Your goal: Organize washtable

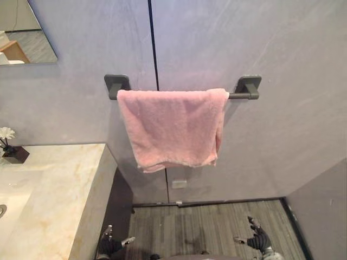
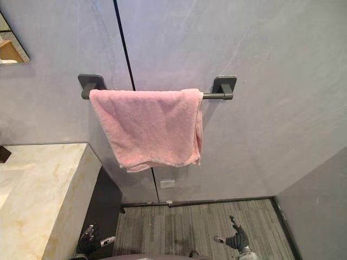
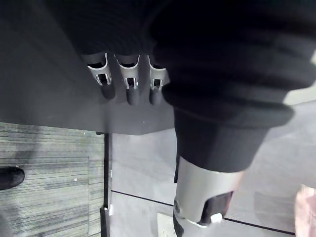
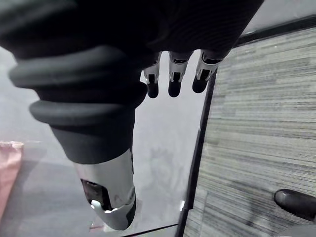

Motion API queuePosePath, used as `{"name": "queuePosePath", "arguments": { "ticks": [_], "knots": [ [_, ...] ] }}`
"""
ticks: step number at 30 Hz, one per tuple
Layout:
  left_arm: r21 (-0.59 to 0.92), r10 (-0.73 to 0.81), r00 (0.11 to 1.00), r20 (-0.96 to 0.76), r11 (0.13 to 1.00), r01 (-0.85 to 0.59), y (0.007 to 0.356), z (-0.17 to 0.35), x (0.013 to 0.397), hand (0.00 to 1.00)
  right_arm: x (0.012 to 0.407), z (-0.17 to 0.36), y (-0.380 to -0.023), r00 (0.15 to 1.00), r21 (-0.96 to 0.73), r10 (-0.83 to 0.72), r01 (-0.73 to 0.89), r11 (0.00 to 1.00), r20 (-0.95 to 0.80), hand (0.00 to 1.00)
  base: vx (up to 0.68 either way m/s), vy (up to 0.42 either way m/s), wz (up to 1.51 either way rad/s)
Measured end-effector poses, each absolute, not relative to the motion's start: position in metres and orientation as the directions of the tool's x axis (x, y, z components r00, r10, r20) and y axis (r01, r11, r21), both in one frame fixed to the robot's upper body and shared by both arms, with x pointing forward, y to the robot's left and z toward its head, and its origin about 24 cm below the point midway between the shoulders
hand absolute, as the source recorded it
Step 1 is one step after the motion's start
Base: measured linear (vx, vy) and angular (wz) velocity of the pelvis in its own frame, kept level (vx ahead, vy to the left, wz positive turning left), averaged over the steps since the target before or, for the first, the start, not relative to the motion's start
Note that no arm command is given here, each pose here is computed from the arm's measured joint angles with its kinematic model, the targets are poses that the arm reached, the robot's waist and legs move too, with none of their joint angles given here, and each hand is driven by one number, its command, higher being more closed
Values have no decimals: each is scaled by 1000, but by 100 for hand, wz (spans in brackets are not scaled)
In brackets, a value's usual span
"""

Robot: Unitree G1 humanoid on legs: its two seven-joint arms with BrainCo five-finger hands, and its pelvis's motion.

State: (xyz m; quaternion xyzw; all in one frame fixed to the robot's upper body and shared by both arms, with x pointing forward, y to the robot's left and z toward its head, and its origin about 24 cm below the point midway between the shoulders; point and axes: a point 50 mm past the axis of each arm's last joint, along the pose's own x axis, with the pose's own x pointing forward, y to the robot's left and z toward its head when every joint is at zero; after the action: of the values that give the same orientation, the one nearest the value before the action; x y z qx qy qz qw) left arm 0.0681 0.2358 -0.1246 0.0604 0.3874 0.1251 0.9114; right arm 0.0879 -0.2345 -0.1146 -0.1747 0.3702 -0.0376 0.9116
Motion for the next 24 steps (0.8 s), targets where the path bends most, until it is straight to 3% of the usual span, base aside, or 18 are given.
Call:
{"name": "queuePosePath", "arguments": {
  "ticks": [5,12,16,24],
  "knots": [
    [204,270,680,-681,963,-178,235,-123,72,0,89,-115,-233,722,-347,-186,-80,934,-667,0,-30,-1,-13],
    [182,223,861,-457,971,-155,225,-85,140,0,124,-96,-214,818,-339,-115,-102,935,-564,0,-46,-24,20],
    [157,219,869,-443,974,-165,223,-82,143,0,122,-96,-204,820,-294,-94,-92,951,-564,0,-11,-211,86],
    [47,214,858,-467,975,-217,195,-88,134,0,145,-86,-219,851,-354,-132,-67,933,-509,0,-307,-275,67]
  ]
}}
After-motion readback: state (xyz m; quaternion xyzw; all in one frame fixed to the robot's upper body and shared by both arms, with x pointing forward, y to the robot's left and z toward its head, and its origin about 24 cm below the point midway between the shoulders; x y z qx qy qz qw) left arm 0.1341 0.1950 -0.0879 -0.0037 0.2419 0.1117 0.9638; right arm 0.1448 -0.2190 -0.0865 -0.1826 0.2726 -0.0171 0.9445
